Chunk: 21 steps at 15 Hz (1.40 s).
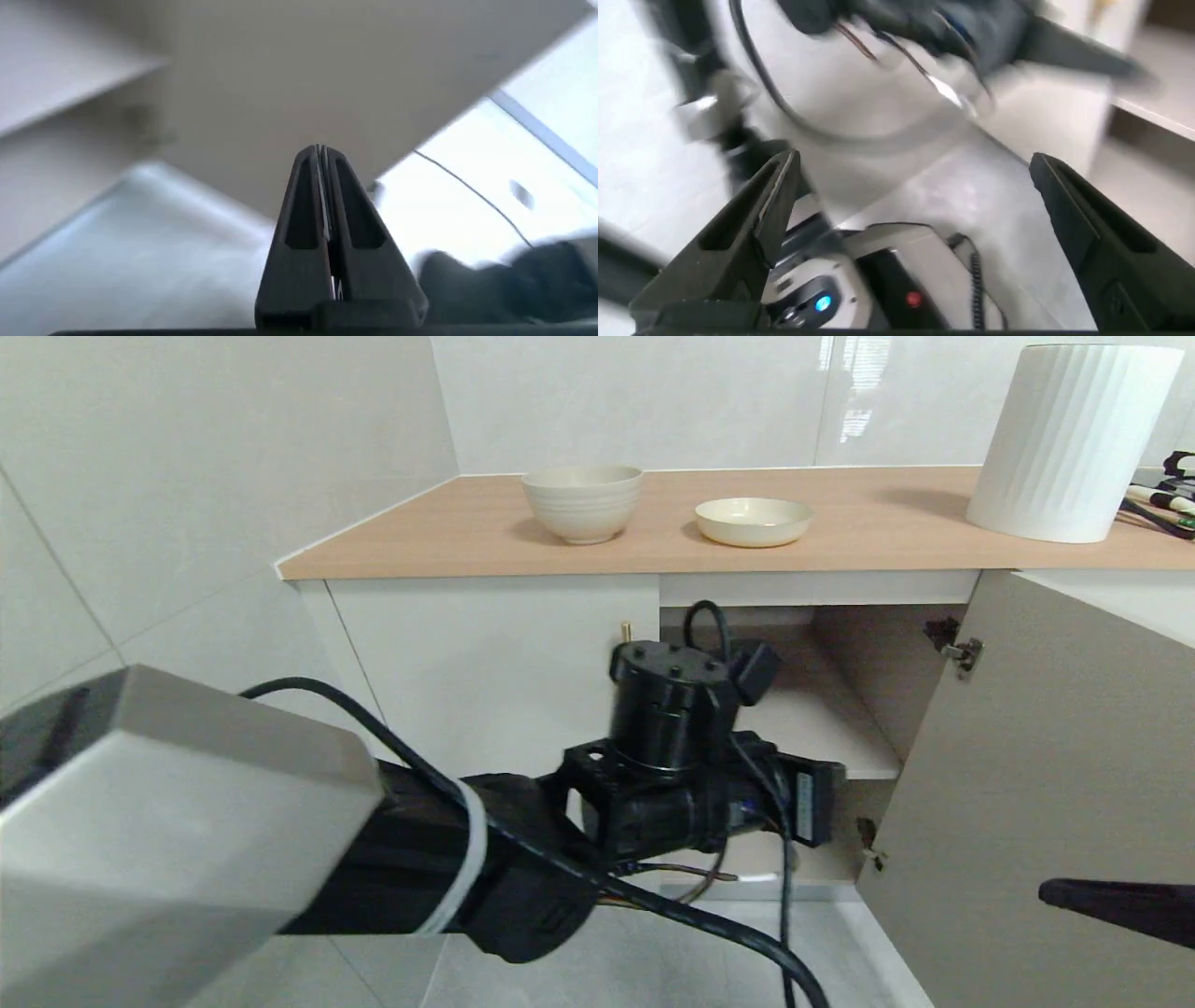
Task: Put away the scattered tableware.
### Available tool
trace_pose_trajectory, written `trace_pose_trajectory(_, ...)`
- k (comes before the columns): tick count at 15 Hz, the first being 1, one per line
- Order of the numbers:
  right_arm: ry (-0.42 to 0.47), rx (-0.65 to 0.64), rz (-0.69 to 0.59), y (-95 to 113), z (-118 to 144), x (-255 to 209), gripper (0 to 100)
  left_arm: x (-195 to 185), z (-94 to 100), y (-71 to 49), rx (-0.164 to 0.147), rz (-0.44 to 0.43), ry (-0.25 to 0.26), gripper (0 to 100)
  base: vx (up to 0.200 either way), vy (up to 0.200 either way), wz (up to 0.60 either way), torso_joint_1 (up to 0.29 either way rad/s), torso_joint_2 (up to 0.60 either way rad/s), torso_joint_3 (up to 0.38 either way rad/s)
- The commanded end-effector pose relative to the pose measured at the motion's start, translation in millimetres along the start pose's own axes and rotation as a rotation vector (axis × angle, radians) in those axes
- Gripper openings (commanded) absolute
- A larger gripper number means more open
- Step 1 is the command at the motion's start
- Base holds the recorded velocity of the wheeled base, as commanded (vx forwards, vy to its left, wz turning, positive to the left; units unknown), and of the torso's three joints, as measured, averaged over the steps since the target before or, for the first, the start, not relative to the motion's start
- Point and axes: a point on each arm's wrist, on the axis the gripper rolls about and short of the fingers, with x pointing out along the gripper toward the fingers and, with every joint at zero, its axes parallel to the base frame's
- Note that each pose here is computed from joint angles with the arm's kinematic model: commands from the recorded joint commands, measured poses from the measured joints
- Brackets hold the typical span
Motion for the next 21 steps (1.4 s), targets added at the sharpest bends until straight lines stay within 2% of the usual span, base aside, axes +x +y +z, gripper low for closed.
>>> trace_pose_trajectory(1, 0.044, 0.028, -0.135, -21.1, 24.2, 40.0, 100, -83.7, 31.6, 35.7, 0.008, 0.155, -0.091, 0, 0.0, 0.0, 0.0, 0.0, 0.0, 0.0)
trace_pose_trajectory(2, 0.031, 0.024, -0.147, -25.9, 37.5, 51.0, 100, -106.1, 34.0, 40.7, 0.009, 0.194, -0.108, 0, 0.0, 0.0, 0.0, 0.0, 0.0, 0.0)
trace_pose_trajectory(4, 0.013, 0.015, -0.153, -33.7, 55.7, 66.3, 100, -138.6, 35.4, 41.8, 0.005, 0.237, -0.139, 0, 0.0, 0.0, 0.0, 0.0, 0.0, 0.0)
trace_pose_trajectory(5, 0.016, 0.007, -0.154, -37.9, 61.9, 75.5, 100, -169.6, 34.4, 38.5, 0.019, 0.273, -0.171, 100, 0.0, 0.0, 0.0, 0.0, 0.0, 0.0)
trace_pose_trajectory(6, 0.021, 0.006, -0.154, -40.0, 63.7, 79.8, 100, -188.6, 32.8, 36.9, 0.039, 0.3, -0.191, 100, 0.0, 0.0, 0.0, 0.0, 0.0, 0.0)
trace_pose_trajectory(7, 0.022, 0.007, -0.154, -40.4, 63.7, 80.5, 100, -191.6, 32.4, 36.9, 0.043, 0.306, -0.194, 100, 0.0, 0.0, 0.0, 0.0, 0.0, 0.0)
trace_pose_trajectory(8, 0.023, 0.003, -0.151, -40.1, 65.4, 82.3, 100, -220.7, 31.8, 31.7, 0.084, 0.346, -0.237, 100, 0.0, 0.0, 0.0, 0.0, 0.0, 0.0)
trace_pose_trajectory(9, 0.058, -0.069, -0.171, -41.2, 56.8, 81.5, 100, -247.6, 35.3, 24.9, 0.098, 0.38, -0.296, 100, 0.0, 0.0, 0.0, 0.0, 0.0, 0.0)
trace_pose_trajectory(10, 0.084, -0.15, -0.226, -43.8, 52.5, 82.5, 100, -265.2, 36.4, 20.6, 0.1, 0.415, -0.322, 100, 0.0, 0.0, 0.0, 0.0, 0.0, 0.0)
trace_pose_trajectory(11, 0.087, -0.153, -0.26, -45.2, 52.9, 83.7, 100, -273.6, 36.7, 19.5, 0.098, 0.44, -0.331, 100, 0.0, 0.0, 0.0, 0.0, 0.0, 0.0)
trace_pose_trajectory(12, 0.096, -0.133, -0.321, -48.2, 53.1, 86.5, 100, -285.4, 37.1, 23.4, 0.077, 0.494, -0.324, 100, 0.0, 0.0, 0.0, 0.0, 0.0, 0.0)
trace_pose_trajectory(14, 0.077, -0.039, -0.409, -47.5, 56.8, 82.1, 100, -295.7, 40.1, 32.2, 0.105, 0.568, -0.3, 100, 0.0, 0.0, 0.0, 0.0, 0.0, 0.0)
trace_pose_trajectory(16, 0.072, 0.0, -0.466, -40.1, 66.7, 67.6, 100, -295.6, 34.4, 34.1, 0.14, 0.584, -0.233, 100, 0.0, 0.0, 0.0, 0.0, 0.0, 0.0)
trace_pose_trajectory(17, 0.089, 0.005, -0.467, -37.4, 69.0, 63.1, 100, -295.0, 33.3, 35.0, 0.15, 0.586, -0.218, 100, 0.0, 0.0, 0.0, 0.0, 0.0, 0.0)
trace_pose_trajectory(21, 0.116, 0.012, -0.462, -37.9, 66.3, 64.9, 100, -298.2, 33.6, 30.2, 0.16, 0.566, -0.226, 100, 0.0, 0.0, 0.0, 0.0, 0.0, 0.0)
